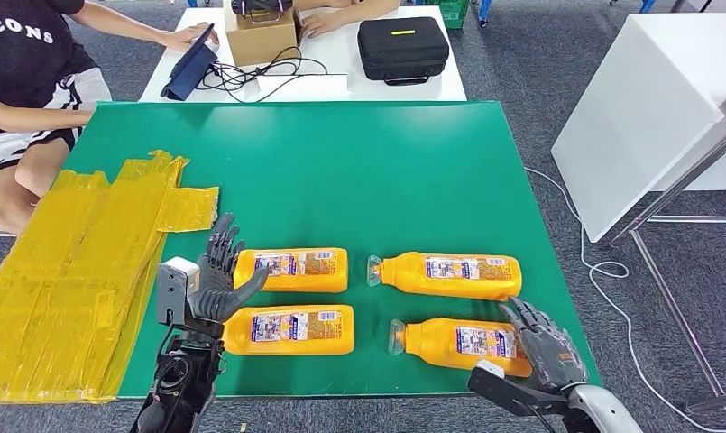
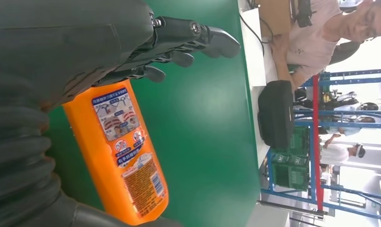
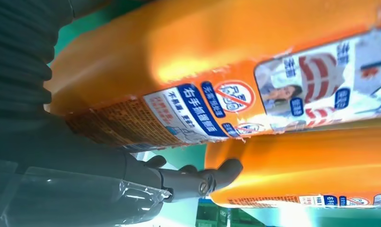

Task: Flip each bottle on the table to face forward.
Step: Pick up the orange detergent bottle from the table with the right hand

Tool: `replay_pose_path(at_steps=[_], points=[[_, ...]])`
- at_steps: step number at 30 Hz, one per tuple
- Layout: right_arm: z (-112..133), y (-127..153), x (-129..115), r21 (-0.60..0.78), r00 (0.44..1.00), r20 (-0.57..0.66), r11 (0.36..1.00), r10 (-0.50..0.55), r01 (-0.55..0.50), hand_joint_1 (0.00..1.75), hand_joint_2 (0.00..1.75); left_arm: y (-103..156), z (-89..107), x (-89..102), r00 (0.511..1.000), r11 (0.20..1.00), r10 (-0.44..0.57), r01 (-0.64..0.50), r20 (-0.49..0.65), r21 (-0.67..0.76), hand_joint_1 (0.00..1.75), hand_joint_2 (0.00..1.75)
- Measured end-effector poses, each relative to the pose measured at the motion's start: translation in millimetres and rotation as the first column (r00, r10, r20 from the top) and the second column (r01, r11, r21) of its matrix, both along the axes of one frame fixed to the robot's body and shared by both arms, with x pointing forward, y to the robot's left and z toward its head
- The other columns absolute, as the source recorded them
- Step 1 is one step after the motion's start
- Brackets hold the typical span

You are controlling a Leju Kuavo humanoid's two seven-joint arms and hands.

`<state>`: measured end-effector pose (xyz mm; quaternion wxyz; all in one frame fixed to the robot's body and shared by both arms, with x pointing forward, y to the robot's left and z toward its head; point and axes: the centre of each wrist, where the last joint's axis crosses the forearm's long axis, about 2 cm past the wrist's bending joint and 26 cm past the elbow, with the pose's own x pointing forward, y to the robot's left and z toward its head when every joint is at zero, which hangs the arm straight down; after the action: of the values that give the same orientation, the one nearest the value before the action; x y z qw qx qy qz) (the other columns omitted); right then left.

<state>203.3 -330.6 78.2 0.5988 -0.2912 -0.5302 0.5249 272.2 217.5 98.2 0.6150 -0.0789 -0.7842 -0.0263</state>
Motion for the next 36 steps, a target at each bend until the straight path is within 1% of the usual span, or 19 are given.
replay_pose_path(at_steps=[2,3,4,5,9,12,27,32,36], points=[[-1.3,-0.4,2.2,-0.003,1.0,-0.006,1.0,-0.001,0.001,1.2,1.75,0.3,0.1,-0.8,1.0,1.0,0.001,-0.001,0.0,0.0,0.0,1.75],[-2.0,-0.4,2.7,-0.004,1.0,-0.009,1.0,-0.001,0.001,1.44,1.75,0.3,0.0,-1.0,1.0,1.0,0.001,-0.001,-0.001,0.0,0.0,1.75],[-2.7,-0.3,2.7,-0.004,1.0,-0.012,1.0,-0.001,0.001,1.6,1.75,0.3,-0.1,-1.3,1.0,1.0,0.001,-0.001,-0.003,0.001,0.0,1.75],[-3.4,-0.2,2.5,-0.005,1.0,-0.016,1.0,0.0,0.0,1.67,1.75,0.4,-0.2,-1.5,1.0,1.0,0.001,-0.001,-0.005,0.001,0.0,1.75],[-4.4,-0.6,2.1,-0.012,1.0,-0.024,1.0,0.003,-0.003,1.73,1.75,0.1,-0.8,-2.1,1.0,1.0,-0.001,0.001,-0.009,0.001,0.0,1.75],[-4.4,-1.5,2.8,-0.016,1.0,-0.026,1.0,0.004,-0.005,1.75,1.75,-0.6,-0.7,-2.2,1.0,1.0,-0.003,0.003,-0.008,0.001,0.0,1.75],[-3.2,-1.9,7.4,-0.008,0.999,-0.037,1.0,0.024,-0.025,1.75,1.75,-1.0,-0.5,-2.2,1.0,1.0,-0.005,0.005,-0.008,0.0,0.0,1.75],[-3.2,3.9,10.9,0.052,0.999,0.011,0.998,0.03,-0.031,1.75,1.75,-0.7,-2.0,-4.2,1.0,1.0,0.0,0.0,-0.011,0.0,0.0,1.75],[-4.9,23.2,9.0,0.158,0.996,0.087,0.987,0.01,-0.024,1.75,1.75,-1.1,-4.6,-10.0,1.0,1.0,0.005,-0.005,-0.006,0.0,0.0,1.75]])
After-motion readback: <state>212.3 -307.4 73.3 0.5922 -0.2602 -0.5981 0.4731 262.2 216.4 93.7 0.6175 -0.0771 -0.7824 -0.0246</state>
